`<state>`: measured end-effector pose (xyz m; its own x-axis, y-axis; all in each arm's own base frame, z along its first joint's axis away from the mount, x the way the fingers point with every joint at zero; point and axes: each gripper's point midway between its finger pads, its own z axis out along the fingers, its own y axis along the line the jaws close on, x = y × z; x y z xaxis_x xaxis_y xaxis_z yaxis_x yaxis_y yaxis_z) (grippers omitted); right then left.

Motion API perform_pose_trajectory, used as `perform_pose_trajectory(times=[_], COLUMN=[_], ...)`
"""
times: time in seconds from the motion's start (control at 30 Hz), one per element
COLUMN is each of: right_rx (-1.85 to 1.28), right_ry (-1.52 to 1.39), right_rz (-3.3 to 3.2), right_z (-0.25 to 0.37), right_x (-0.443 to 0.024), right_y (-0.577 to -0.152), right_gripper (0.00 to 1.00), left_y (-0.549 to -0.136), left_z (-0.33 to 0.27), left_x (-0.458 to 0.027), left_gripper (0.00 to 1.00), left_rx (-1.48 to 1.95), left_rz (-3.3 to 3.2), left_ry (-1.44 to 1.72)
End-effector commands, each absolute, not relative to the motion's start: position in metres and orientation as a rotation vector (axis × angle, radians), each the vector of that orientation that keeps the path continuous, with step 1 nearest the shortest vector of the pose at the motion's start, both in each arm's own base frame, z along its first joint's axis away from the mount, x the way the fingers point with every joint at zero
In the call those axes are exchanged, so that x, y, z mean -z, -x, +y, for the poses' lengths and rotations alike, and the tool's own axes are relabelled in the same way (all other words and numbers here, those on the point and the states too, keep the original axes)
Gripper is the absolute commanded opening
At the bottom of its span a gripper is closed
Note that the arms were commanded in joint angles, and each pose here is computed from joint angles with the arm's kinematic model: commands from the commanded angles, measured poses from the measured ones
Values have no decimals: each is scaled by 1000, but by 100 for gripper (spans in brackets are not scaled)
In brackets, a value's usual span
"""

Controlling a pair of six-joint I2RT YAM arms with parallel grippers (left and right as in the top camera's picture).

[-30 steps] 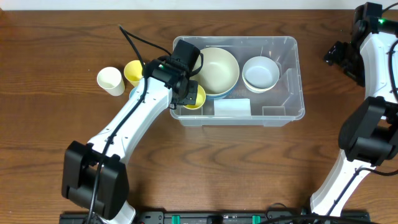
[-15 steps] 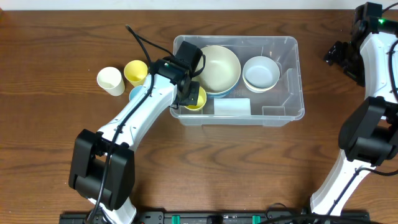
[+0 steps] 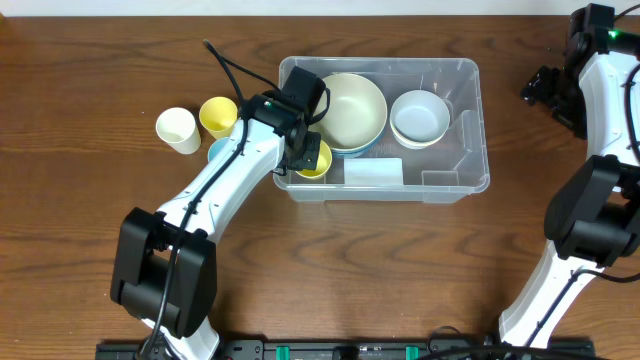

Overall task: Pack container
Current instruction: 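Lower the yellow cup into the bin and open the left gripper, then move the left gripper back to the light blue cup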

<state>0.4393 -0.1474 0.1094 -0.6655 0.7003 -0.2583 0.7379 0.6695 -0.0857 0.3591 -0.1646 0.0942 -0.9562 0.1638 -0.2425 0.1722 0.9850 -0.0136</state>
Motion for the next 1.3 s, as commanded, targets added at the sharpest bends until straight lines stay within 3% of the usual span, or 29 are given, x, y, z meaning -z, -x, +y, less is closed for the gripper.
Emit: perform_pose_trajectory(times=[0.0,0.17,0.6,0.67,0.83,1.03,1.27], right_rx=[293,293,293,293,293,293,293], right_ry=[-1201,-1202,-1202,-1202,-1202,-1202,-1202], right_rz=[2670,2670,2670,2670,2670,2670,2670], right_z=[-154,-154,-154,-154,-154,-154,-154], right_x=[-106,-106,-106,-106,-106,-106,-106], right_y=[-438,-438,-438,-438,-438,-438,-438], right_gripper=[99,99,99,99,99,99,99], left_y=[-361,-361,-370,-375,-390,-401,-411], left_z=[-164,-164,-168,-171,-177,-155,-80], left_x=[-98,-97,-105,-116,-173,-230,-233], left_gripper=[7,13,17,17,44,44,46], left_rx=[56,55,77,92,130,53,-48], left_rz=[2879,2881,2837,2808,2691,2559,2559], left_ry=[-255,-256,-255,-251,-298,-209,187])
